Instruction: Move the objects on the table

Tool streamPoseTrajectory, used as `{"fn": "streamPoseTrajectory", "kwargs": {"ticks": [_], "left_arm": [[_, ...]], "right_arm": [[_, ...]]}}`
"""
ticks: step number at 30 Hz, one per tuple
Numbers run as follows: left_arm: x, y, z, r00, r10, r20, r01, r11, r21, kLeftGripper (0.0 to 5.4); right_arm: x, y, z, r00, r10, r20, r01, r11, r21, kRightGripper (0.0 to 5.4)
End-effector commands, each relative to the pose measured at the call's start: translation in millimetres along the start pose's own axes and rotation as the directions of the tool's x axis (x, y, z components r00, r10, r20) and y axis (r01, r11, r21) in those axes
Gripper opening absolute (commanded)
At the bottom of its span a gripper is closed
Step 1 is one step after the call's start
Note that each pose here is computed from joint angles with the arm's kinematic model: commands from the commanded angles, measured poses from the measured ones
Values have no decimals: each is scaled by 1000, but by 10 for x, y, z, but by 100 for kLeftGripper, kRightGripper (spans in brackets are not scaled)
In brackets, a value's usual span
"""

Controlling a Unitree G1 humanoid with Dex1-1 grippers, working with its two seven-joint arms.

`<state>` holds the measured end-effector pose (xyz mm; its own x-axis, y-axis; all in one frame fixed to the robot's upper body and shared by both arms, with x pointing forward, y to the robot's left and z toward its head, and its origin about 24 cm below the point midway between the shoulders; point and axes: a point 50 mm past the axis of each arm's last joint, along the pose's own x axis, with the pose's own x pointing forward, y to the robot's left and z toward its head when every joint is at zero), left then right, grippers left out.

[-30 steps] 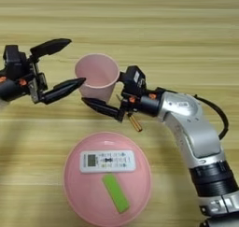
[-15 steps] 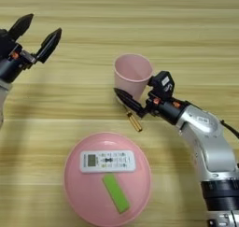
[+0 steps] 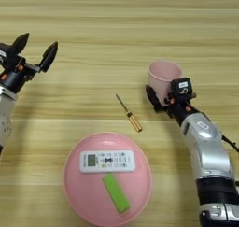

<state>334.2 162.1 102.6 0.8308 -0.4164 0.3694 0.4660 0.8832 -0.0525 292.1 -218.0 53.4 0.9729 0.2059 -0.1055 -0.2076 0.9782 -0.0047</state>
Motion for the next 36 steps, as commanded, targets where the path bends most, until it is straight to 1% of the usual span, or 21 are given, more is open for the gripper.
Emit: {"fn": "streamPoseTrajectory", "kwargs": {"ticks": [1, 4, 8, 15, 22, 27, 35, 36], "left_arm": [[38, 32, 33, 1000, 8, 13, -8, 1000, 14, 540], [35, 41, 29, 1000, 13, 13, -13, 1000, 13, 540], [34, 47, 27, 1000, 18, 15, -18, 1000, 13, 540], [31, 59, 30, 1000, 20, 17, -21, 1000, 13, 540], [27, 62, 30, 1000, 20, 18, -20, 1000, 14, 540], [26, 63, 30, 1000, 18, 17, -18, 1000, 15, 540], [24, 64, 30, 1000, 18, 17, -18, 1000, 15, 540], [24, 64, 30, 1000, 18, 17, -18, 1000, 15, 540]], "right_arm": [[76, 68, -46, 997, -77, -2, 77, 996, 49, 412], [99, 86, -89, 993, -116, -13, 117, 990, 77, 412], [120, 120, -132, 985, -169, -9, 169, 979, 114, 412], [136, 171, -224, 967, -255, 3, 252, 959, 130, 412], [113, 206, -378, 959, -282, -34, 284, 956, 80, 412], [98, 222, -498, 953, -293, -71, 298, 952, 72, 412], [101, 225, -529, 953, -295, -71, 299, 952, 59, 412], [101, 225, -528, 953, -295, -70, 299, 953, 57, 430]]}}
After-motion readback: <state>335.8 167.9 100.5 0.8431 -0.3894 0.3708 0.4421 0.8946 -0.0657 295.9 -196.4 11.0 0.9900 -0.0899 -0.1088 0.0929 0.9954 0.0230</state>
